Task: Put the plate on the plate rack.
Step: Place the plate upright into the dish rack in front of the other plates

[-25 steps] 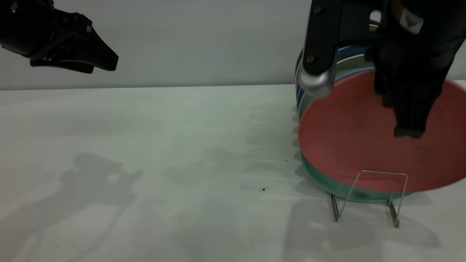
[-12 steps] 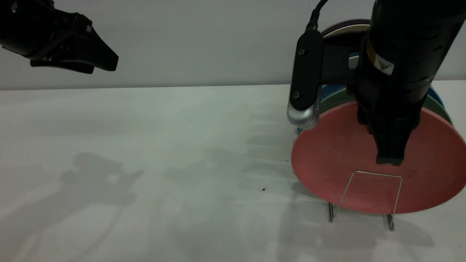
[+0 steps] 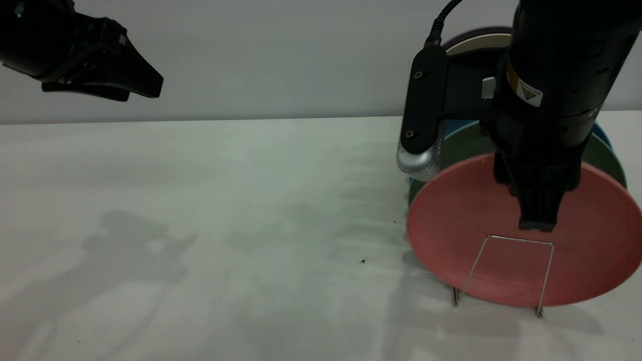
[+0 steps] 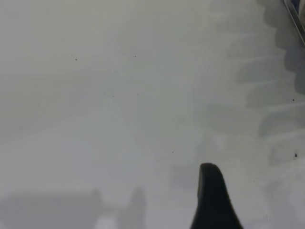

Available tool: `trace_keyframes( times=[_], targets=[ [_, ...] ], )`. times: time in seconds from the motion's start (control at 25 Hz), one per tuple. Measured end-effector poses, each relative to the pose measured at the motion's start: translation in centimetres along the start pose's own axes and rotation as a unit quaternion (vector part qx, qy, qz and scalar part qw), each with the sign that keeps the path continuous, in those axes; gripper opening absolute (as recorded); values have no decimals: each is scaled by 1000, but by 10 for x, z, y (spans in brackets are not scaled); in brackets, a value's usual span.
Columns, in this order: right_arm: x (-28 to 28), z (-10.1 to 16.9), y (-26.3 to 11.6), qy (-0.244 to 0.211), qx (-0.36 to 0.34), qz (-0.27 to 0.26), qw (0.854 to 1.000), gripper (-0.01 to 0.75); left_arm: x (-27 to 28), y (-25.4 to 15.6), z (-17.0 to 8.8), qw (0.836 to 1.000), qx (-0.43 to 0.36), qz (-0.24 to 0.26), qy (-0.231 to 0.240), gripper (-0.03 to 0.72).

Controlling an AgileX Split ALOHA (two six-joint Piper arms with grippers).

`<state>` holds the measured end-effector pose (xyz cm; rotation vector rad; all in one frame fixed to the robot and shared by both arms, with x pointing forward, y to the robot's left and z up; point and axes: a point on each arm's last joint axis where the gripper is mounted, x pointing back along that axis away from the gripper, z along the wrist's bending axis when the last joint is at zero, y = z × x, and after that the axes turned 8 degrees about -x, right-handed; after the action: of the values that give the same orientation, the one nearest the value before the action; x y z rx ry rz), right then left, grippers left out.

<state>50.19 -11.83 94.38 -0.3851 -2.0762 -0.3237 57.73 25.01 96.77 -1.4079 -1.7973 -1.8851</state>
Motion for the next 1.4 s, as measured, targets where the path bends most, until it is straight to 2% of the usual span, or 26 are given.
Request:
trace_keyframes(
  times=[0.28,0.64,0.92,1.08,1.2,1.4],
  targets=[
    [2,0,0,5,-20,-2,1000,326,0,0,0,1000,1,0,-1,497],
    [39,-16,-6,-11,-63,-50,997,326,0,0,0,1000,0,0,-2,497],
    [71,-20,-15,18,-122,-86,989,326,0,0,-1,1000,0,2,-7,497],
    [93,-22,-21,38,-165,-116,979,326,0,-1,-2,1000,-2,4,-12,497],
    [115,-27,-28,43,-211,-153,965,316,6,2,-6,1000,-18,-1,-19,497],
    [140,-33,-41,42,-281,-191,940,286,34,17,-19,997,-60,-37,-22,497]
  ],
)
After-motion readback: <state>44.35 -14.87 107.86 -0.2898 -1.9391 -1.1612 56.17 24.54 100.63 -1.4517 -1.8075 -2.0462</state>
